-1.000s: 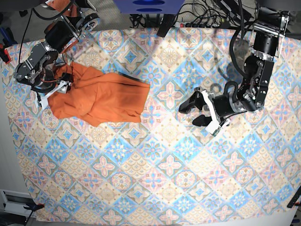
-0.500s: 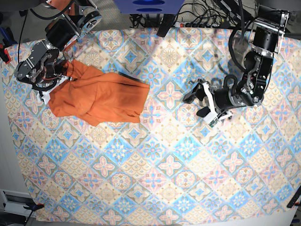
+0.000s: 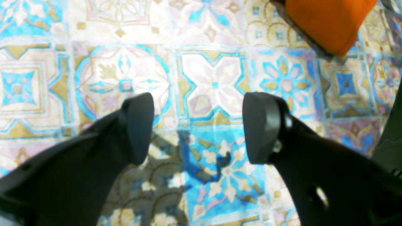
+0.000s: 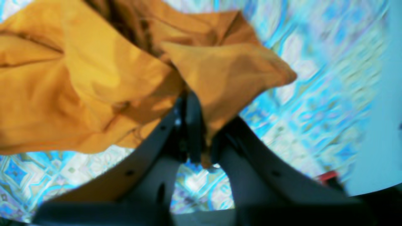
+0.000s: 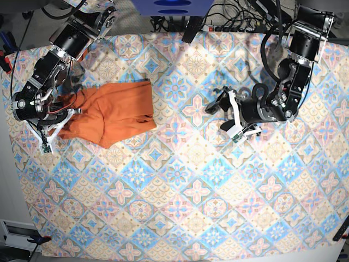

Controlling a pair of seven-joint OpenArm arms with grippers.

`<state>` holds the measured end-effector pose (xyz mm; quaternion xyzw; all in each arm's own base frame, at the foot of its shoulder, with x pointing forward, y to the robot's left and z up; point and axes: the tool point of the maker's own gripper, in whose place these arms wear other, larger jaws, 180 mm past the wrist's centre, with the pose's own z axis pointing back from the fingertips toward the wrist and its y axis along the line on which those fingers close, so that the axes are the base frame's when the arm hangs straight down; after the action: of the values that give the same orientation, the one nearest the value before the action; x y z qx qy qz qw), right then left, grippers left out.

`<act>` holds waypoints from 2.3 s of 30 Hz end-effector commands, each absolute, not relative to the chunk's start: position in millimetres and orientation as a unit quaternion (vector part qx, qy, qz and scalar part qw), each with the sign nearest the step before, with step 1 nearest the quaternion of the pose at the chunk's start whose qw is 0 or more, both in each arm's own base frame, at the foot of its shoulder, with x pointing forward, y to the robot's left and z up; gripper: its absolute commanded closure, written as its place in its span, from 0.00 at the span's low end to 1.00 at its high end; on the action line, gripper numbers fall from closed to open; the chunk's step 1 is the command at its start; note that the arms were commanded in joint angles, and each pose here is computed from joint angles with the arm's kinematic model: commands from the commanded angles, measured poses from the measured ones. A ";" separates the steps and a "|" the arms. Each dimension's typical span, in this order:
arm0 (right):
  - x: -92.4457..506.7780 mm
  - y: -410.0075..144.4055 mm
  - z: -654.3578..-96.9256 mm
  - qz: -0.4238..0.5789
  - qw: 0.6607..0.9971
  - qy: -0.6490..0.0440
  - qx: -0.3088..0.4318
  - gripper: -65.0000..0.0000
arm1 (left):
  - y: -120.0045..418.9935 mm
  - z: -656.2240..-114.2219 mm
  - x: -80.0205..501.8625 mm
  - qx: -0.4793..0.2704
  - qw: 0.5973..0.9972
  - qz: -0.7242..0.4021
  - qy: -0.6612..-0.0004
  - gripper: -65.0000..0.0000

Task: Fold the T-shirt properly
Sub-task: 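Grasp the shirt with both grippers and fold it over itself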

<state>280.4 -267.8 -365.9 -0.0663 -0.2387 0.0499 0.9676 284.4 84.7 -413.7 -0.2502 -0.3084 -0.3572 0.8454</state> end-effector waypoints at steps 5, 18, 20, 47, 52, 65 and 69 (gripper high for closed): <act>291.7 -241.0 -345.1 0.124 0.953 -0.264 -0.088 0.96 | 72.3 -401.7 294.6 -0.266 0.834 -0.351 -0.332 0.34; 293.0 -188.3 -349.4 0.224 0.937 -0.259 -0.074 0.97 | -26.9 -426.2 275.8 -0.330 0.813 -0.391 -0.278 0.44; 292.8 -182.2 -348.6 0.235 0.934 -0.260 -0.073 0.97 | -37.9 -422.4 277.3 -0.337 0.808 -0.392 -0.283 0.49; 264.4 -45.0 -369.1 0.462 0.850 -0.254 0.005 0.97 | -98.3 -482.4 276.4 -0.402 0.845 -0.293 -0.195 0.52; 260.8 -43.6 -376.4 0.466 0.851 -0.242 0.009 0.97 | -53.4 -483.5 302.2 -0.392 0.865 -0.225 -0.216 0.52; 243.8 -30.4 -432.0 0.459 0.863 -0.198 0.076 0.96 | 78.7 -488.3 326.4 -0.345 0.909 -0.098 -0.212 0.52; 235.3 -14.2 -442.0 0.467 0.861 -0.180 0.095 0.95 | 99.6 -488.3 328.2 -0.331 0.914 -0.092 -0.215 0.52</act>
<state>225.9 -22.6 -452.1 0.0885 -0.1591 0.4643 0.8668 332.9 77.0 -475.9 -0.3753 -0.2418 -0.0877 0.8905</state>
